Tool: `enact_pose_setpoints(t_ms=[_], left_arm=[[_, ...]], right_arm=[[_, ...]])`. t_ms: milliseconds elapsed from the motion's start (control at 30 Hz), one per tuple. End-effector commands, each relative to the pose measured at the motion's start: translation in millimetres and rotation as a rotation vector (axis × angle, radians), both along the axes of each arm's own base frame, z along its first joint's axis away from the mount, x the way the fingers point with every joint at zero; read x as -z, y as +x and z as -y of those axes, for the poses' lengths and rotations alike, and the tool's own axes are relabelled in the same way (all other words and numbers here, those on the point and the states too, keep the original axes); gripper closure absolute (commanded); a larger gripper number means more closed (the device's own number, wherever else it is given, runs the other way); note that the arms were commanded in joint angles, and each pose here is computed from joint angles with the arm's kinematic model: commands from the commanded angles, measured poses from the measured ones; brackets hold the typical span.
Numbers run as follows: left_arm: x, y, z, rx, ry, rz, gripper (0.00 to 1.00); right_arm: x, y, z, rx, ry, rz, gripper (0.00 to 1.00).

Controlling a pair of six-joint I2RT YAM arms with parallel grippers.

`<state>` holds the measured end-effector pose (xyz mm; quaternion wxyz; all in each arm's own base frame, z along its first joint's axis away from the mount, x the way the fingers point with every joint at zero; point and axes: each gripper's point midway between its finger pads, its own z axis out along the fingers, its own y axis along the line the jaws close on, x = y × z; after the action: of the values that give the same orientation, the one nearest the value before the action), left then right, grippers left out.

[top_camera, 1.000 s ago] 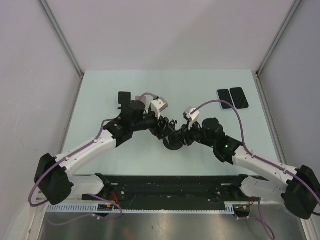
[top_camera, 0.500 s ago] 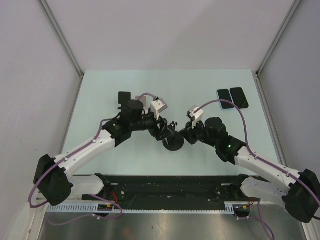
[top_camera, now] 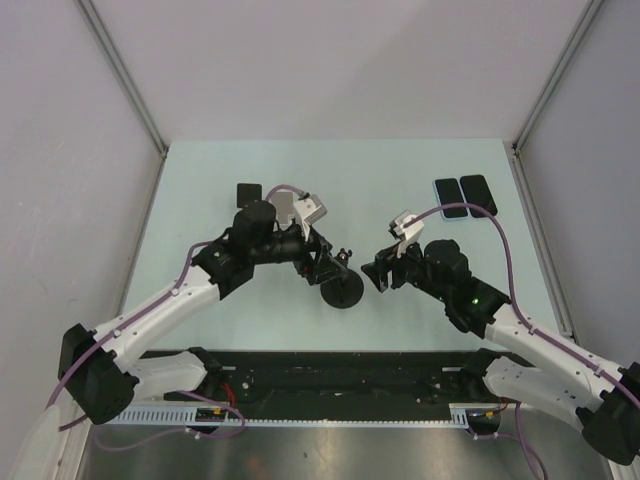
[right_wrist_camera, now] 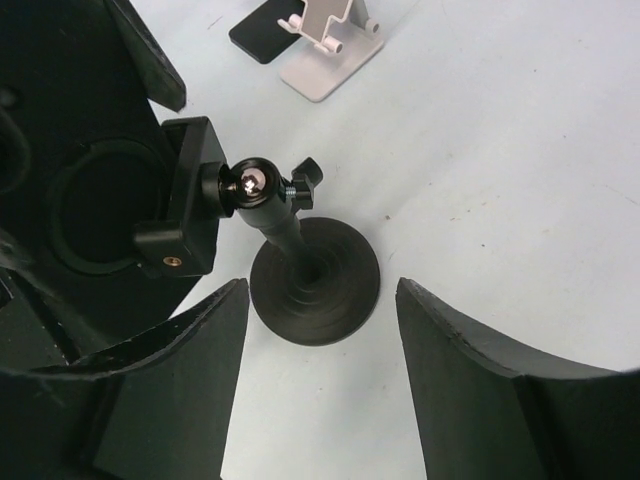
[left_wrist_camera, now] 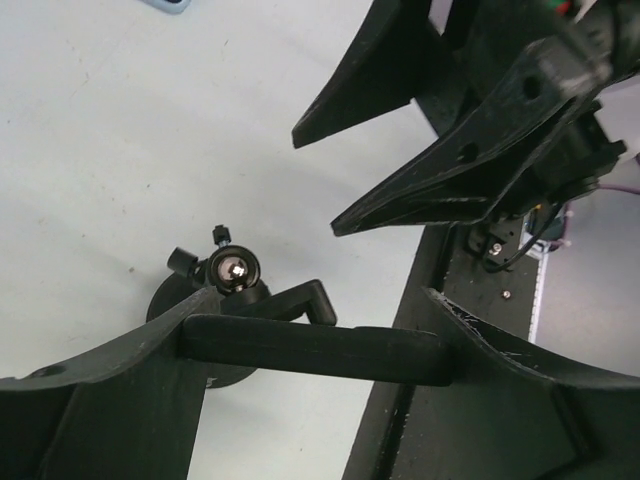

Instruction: Remove the phone from the phone stand

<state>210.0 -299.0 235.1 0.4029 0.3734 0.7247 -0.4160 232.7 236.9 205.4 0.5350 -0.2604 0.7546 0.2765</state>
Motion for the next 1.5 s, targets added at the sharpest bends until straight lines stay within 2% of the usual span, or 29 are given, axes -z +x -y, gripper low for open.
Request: enact_pose_setpoints(t_ms=[0, 100, 233, 433, 700, 867, 1200, 1333, 1433, 1467], left_arm=[[-78, -9, 9, 0.072, -0.198, 0.145, 1.00], [-84, -11, 9, 0.066, -0.219, 0.134, 1.00], [-114, -15, 3, 0.023, -0.289, 0.134, 1.00], [-149, 12, -22, -0.267, -0.396, 0.085, 1.00], [-162, 36, -43, -0.530, -0.529, -0.074, 1.00], [-158, 37, -35, -0.535, -0.571, -0.197, 1.00], [-160, 26, -19, -0.463, -0.602, -0.327, 1.00], [-163, 22, -13, -0.423, -0.627, -0.351, 1.00], [-162, 18, -8, -0.385, -0.634, -0.372, 1.00], [-163, 17, -7, -0.378, -0.638, -0.374, 1.00]], right_arm=[[-5, -1, 3, 0.021, -0.001, 0.017, 0.32], [-7, -3, 2, 0.017, 0.001, 0.026, 0.28], [-26, -10, 5, 0.014, 0.041, 0.071, 0.24], [-55, -18, 14, 0.031, 0.105, 0.141, 0.16], [-88, -46, 7, -0.101, 0.200, 0.219, 0.10], [-103, -56, -8, -0.185, 0.246, 0.262, 0.09], [-107, -41, -33, -0.201, 0.266, 0.302, 0.16], [-108, -35, -37, -0.186, 0.274, 0.314, 0.22], [-109, -34, -41, -0.196, 0.279, 0.320, 0.29], [-110, -34, -42, -0.202, 0.282, 0.324, 0.35]])
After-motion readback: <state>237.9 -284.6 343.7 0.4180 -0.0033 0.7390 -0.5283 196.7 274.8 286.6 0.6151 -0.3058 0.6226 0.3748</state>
